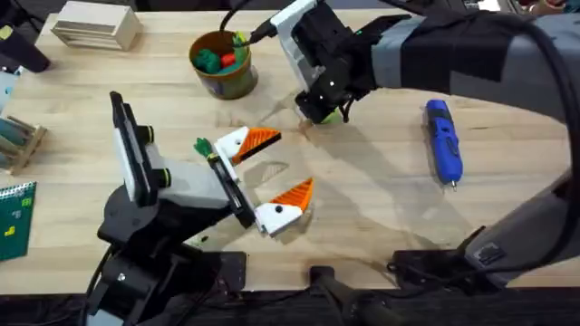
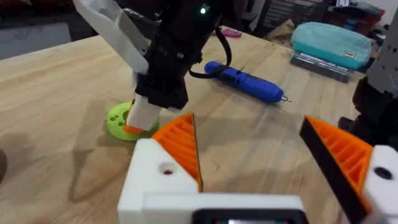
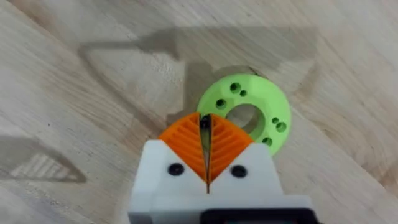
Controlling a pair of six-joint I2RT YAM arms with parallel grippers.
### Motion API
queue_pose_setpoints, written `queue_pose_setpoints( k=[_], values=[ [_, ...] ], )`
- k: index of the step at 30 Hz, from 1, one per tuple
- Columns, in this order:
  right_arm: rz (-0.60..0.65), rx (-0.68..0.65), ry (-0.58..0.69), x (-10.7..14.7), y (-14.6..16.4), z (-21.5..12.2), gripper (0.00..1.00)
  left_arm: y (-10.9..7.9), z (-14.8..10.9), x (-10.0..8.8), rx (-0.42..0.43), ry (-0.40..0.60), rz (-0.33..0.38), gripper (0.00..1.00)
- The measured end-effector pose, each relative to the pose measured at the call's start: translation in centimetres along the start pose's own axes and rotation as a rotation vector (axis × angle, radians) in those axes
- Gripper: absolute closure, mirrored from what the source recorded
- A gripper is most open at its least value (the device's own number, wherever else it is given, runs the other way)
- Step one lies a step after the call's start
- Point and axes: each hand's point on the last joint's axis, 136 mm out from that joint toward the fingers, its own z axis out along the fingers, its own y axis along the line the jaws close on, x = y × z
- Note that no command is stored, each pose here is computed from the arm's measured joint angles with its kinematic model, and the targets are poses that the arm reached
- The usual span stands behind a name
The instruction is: Pick up the gripper from the table and insert it into the empty holder that is missing its gripper. Then pick up a screw, insert it into the mounting hole, and use the screwdriver to tighten it. Finally, clean up the table by picking up the vegetable and placing it into the bucket.
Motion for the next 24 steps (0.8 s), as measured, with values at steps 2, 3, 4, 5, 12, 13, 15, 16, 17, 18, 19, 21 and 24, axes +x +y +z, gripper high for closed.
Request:
queue_pose_setpoints(
  k=[2, 3, 4, 5, 12, 13, 15, 16, 17, 18, 19, 21, 24],
  values=[
    [0.000, 0.000, 0.000, 0.0, 0.0, 0.0, 0.989, 0.0, 0.0, 0.0, 0.000, 0.000, 0.000, 0.014],
    [0.000, 0.000, 0.000, 0.0, 0.0, 0.0, 0.990, 0.0, 0.0, 0.0, 0.000, 0.000, 0.000, 0.014],
    [0.000, 0.000, 0.000, 0.0, 0.0, 0.0, 0.990, 0.0, 0.0, 0.0, 0.000, 0.000, 0.000, 0.014],
    [0.000, 0.000, 0.000, 0.0, 0.0, 0.0, 0.991, 0.0, 0.0, 0.0, 0.000, 0.000, 0.000, 0.014],
    [0.000, 0.003, -0.001, 0.0, -0.1, 0.0, 0.993, 0.0, 0.0, 0.0, 0.000, 0.000, 0.000, 0.014],
    [0.000, 0.004, 0.000, 0.0, -0.1, 0.0, 0.993, 0.0, 0.0, 0.0, 0.000, 0.000, 0.000, 0.014],
    [-0.001, 0.003, 0.006, 0.1, -0.1, -0.1, 0.993, 0.0, 0.0, 0.0, 0.000, 0.000, 0.000, 0.014],
    [-0.001, 0.003, 0.009, 0.1, -0.1, -0.2, 0.993, 0.0, 0.0, 0.0, 0.000, 0.000, 0.000, 0.014],
    [-0.001, 0.003, 0.012, 0.1, -0.1, -0.4, 0.993, 0.0, 0.0, 0.0, 0.000, 0.000, 0.000, 0.014],
    [-0.001, 0.003, 0.012, 0.0, -0.1, -0.7, 0.993, 0.0, 0.0, 0.0, 0.000, 0.000, 0.000, 0.014],
    [-0.001, 0.003, 0.011, -0.2, -0.2, -1.1, 0.993, 0.0, 0.0, 0.0, 0.000, 0.000, 0.000, 0.014],
    [0.000, 0.004, 0.003, -0.8, -0.3, -2.1, 0.993, 0.0, 0.0, 0.0, 0.000, 0.000, 0.000, 0.013],
    [0.000, 0.005, -0.007, -1.7, -0.5, -3.6, 0.993, 0.0, 0.0, 0.0, 0.000, 0.000, 0.000, 0.014]
  ],
)
